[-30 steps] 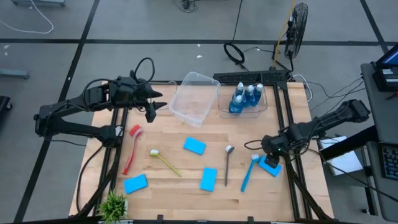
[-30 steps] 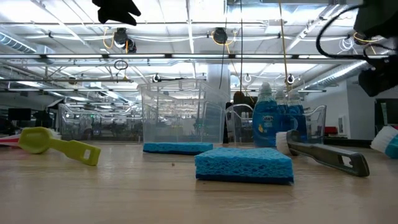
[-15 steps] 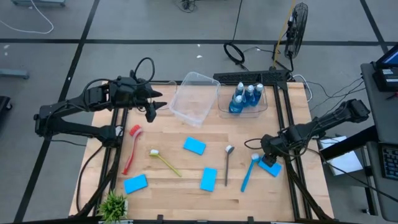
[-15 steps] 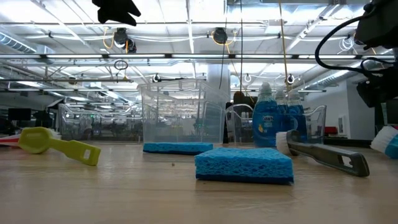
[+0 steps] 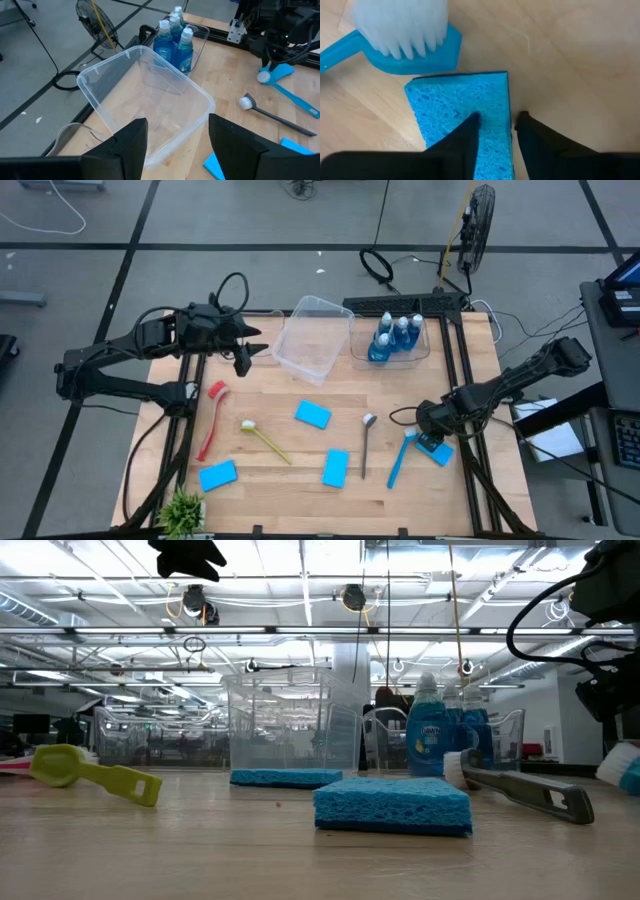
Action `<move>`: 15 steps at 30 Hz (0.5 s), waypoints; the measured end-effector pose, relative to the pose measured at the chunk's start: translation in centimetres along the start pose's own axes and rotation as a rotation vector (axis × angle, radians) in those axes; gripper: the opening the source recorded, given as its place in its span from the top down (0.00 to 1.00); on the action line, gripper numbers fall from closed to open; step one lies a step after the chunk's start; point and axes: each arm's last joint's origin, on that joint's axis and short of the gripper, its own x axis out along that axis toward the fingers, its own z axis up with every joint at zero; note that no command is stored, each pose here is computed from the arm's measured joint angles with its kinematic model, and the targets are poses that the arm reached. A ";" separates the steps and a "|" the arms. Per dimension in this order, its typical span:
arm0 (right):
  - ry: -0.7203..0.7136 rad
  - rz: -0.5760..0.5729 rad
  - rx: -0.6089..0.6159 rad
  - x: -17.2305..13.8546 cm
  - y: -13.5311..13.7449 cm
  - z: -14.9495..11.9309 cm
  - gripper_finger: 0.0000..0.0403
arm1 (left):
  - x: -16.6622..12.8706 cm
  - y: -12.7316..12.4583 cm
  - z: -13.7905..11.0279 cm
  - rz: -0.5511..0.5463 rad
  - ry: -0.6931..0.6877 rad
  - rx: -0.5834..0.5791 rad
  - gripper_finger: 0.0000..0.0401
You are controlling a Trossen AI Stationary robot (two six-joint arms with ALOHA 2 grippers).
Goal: Pick & Place Kitchen Sink Supplies
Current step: Put the blue sponge into the left transparent bin
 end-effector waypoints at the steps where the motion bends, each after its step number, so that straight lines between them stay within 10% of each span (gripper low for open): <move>1: 0.001 -0.003 0.006 0.0 0.0 0.0 0.75 | 0.0 0.0 0.0 0.000 0.000 0.000 0.47; 15: 0.006 0.122 0.034 -1.2 0.7 -0.2 0.99 | 0.0 0.0 0.0 0.000 -0.002 0.001 0.47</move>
